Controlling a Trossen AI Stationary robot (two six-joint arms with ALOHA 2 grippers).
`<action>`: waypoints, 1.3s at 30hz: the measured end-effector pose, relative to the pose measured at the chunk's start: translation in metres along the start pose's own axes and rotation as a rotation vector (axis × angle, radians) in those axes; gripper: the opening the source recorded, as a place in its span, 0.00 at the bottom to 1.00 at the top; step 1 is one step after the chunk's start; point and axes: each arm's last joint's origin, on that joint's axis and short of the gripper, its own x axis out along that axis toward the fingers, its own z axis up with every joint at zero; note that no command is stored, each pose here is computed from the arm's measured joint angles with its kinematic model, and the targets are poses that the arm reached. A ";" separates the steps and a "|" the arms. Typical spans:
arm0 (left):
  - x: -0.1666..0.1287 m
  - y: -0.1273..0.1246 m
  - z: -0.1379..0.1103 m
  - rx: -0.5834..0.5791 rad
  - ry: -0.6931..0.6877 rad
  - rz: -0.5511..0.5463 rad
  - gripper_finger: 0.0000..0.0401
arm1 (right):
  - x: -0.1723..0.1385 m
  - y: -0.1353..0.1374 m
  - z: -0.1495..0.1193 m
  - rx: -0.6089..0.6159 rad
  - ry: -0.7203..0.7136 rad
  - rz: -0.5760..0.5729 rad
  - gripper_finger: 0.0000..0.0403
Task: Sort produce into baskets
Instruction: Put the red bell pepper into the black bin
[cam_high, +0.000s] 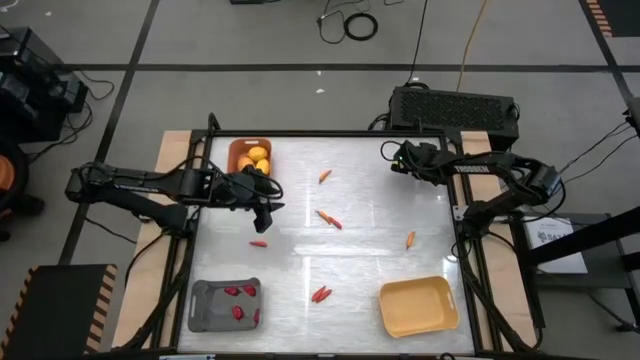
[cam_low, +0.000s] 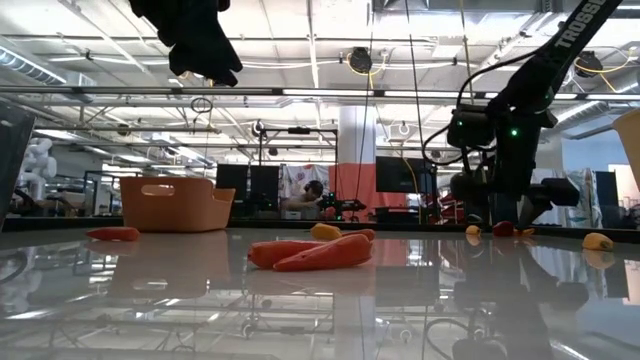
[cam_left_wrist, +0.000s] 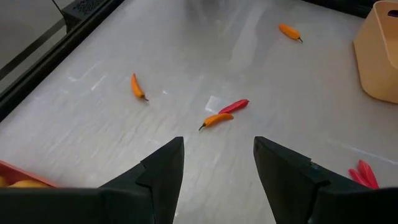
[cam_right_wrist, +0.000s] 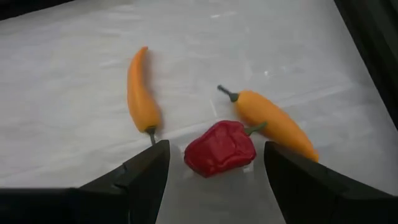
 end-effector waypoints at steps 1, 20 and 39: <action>0.000 0.000 0.000 0.000 0.000 0.000 0.50 | 0.000 0.000 0.000 -0.001 -0.001 -0.002 0.63; 0.000 -0.001 -0.001 -0.003 0.011 -0.025 0.50 | 0.004 0.000 -0.001 -0.073 0.052 0.004 0.31; -0.001 0.004 -0.013 0.105 0.136 0.010 0.50 | -0.087 0.046 -0.039 -0.277 0.092 0.765 0.31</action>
